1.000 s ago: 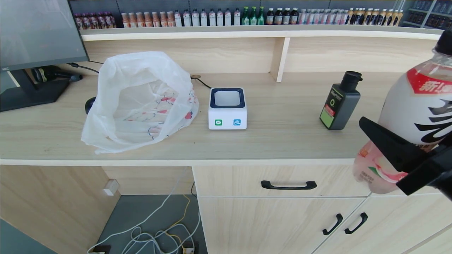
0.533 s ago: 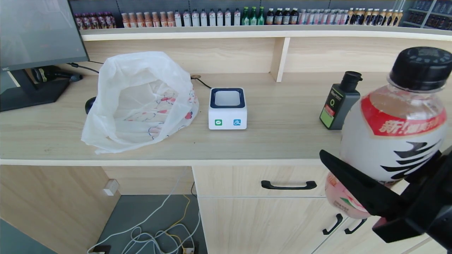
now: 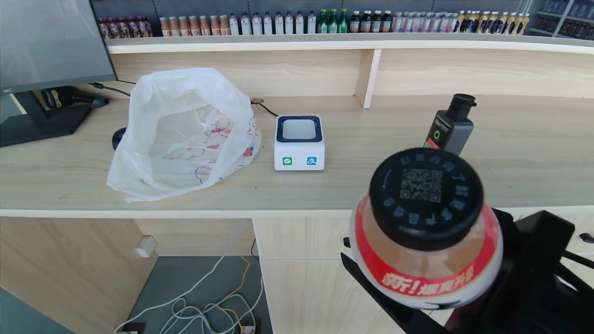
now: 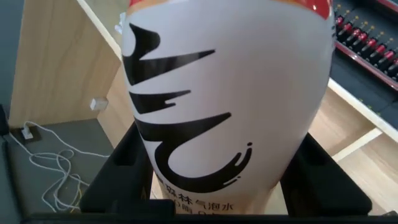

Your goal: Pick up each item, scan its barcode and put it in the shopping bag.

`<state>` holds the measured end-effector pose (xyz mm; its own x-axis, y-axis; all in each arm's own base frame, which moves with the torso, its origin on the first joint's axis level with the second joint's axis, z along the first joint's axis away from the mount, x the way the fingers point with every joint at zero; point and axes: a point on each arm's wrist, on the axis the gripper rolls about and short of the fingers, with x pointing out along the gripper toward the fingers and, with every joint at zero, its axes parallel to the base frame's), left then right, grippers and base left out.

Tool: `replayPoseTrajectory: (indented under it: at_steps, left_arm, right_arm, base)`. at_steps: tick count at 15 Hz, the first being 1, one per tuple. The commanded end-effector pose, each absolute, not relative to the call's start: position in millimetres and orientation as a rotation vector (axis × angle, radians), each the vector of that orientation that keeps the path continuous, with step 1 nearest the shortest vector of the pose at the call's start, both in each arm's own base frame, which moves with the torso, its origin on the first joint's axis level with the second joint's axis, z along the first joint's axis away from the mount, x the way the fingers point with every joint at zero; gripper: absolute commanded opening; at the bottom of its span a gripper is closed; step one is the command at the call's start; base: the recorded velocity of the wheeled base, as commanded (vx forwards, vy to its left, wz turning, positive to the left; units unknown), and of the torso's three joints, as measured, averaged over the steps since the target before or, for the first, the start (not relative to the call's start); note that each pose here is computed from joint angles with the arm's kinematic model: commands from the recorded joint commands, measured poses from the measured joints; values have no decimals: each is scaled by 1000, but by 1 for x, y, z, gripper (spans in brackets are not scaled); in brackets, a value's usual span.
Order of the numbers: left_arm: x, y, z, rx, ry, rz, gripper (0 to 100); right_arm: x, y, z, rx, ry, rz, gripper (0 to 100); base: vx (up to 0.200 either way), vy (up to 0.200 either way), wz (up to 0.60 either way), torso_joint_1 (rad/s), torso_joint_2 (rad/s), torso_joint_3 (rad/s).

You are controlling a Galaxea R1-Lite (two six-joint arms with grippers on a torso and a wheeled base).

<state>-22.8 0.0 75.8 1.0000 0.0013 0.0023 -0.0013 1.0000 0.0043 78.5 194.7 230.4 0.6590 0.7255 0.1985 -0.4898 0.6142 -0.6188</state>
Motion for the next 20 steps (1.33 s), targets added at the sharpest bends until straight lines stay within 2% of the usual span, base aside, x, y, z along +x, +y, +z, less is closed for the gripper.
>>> replayPoseTrajectory:
  at_steps: [1, 4, 11, 14, 20]
  left_arm:
    - [-23, 0, 76, 5, -3, 2, 100]
    - [-23, 0, 76, 5, -3, 2, 100]
    - [-23, 0, 76, 5, -3, 2, 100]
    - [-23, 0, 76, 5, -3, 2, 100]
    - [-23, 0, 76, 5, -3, 2, 100]
  right_arm:
    - [74, 206, 228, -587, -477, 772, 0]
    - [69, 209, 221, -709, -570, 859, 0]
    - [73, 212, 220, -799, -639, 882, 0]
    - [75, 213, 209, -870, -699, 967, 0]
    - [82, 212, 212, -1075, -829, 876, 0]
  base:
    - [0, 0, 0, 0, 0, 0]
    - [0, 0, 0, 0, 0, 0]
    - [0, 0, 0, 0, 0, 0]
    - [0, 0, 0, 0, 0, 0]
    - [0, 0, 0, 0, 0, 0]
